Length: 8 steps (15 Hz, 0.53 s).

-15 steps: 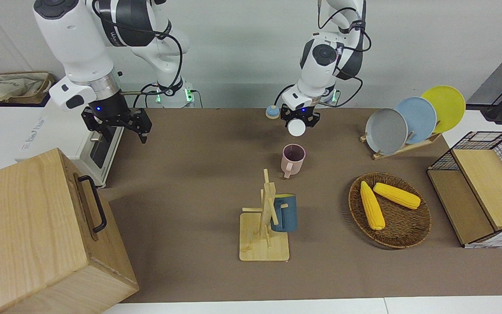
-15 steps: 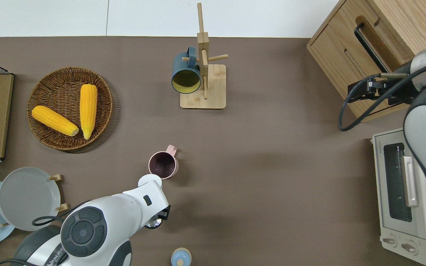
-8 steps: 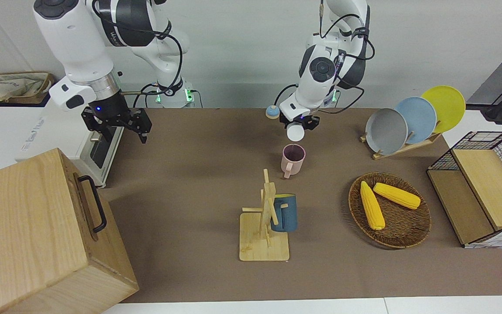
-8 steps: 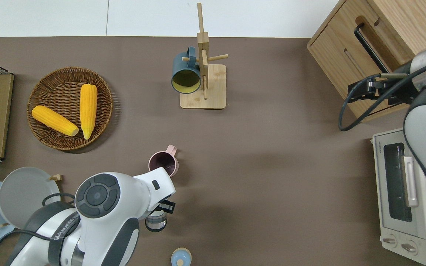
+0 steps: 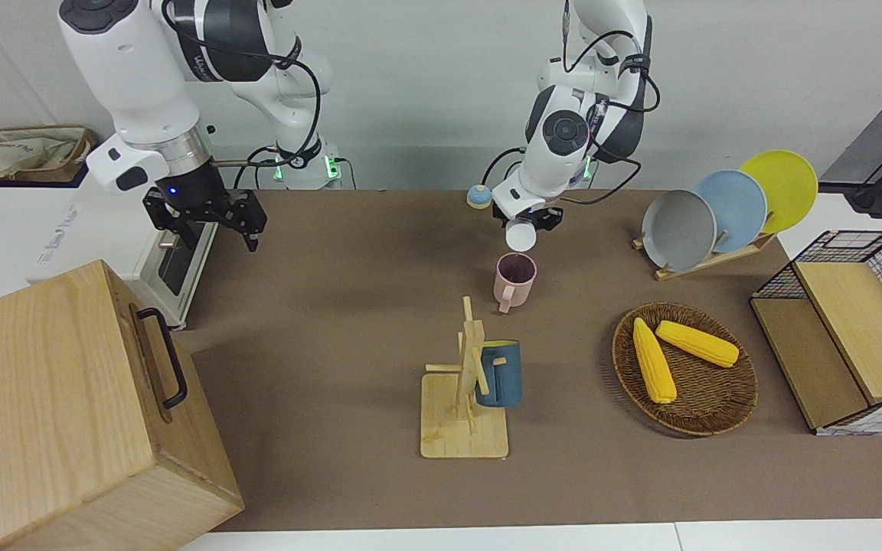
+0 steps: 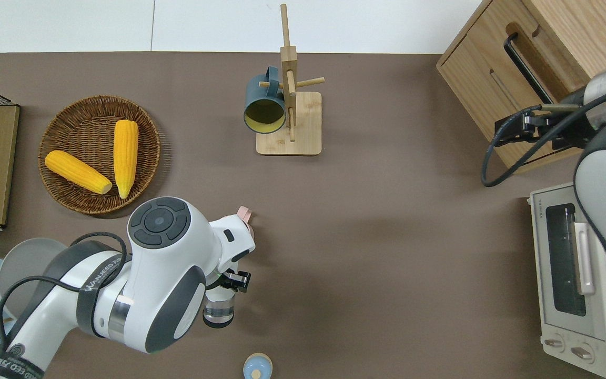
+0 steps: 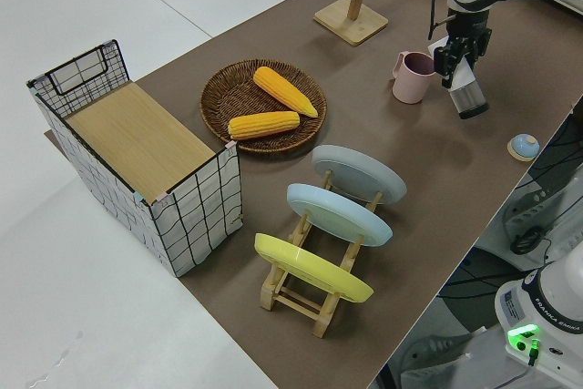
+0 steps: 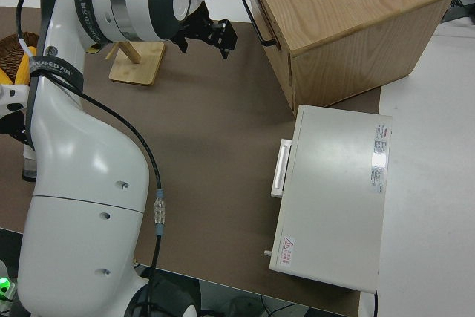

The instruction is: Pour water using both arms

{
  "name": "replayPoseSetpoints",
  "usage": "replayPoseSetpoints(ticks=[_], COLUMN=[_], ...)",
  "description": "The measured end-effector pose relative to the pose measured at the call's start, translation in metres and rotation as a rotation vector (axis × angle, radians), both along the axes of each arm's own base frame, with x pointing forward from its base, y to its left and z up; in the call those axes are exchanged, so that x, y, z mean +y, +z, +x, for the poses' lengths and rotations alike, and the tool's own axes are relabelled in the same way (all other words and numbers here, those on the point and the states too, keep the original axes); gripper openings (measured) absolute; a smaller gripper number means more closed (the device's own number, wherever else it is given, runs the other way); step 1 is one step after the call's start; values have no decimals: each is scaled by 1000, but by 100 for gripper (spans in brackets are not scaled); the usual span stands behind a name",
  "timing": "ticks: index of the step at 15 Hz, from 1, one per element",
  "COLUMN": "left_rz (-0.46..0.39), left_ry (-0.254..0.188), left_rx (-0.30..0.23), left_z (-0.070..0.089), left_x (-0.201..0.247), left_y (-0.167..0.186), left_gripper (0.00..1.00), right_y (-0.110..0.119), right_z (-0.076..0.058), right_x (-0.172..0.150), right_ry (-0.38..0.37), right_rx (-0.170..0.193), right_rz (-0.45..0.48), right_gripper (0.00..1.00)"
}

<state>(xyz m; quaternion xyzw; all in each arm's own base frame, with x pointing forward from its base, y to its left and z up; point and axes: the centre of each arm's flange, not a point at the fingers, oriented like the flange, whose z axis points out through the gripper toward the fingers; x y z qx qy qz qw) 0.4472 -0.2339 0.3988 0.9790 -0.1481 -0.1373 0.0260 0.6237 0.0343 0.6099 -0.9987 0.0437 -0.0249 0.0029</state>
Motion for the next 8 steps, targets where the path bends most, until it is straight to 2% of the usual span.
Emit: replayPoseSetpoints(ticks=[8], left_rz=[9], left_ry=[6], left_rx=[14], left_z=[-1], left_x=[0], left_y=[2], left_gripper=[63], right_y=[0], right_z=[0], right_x=[0], right_ry=[0], right_rx=[0], right_rz=[0], right_gripper=[100])
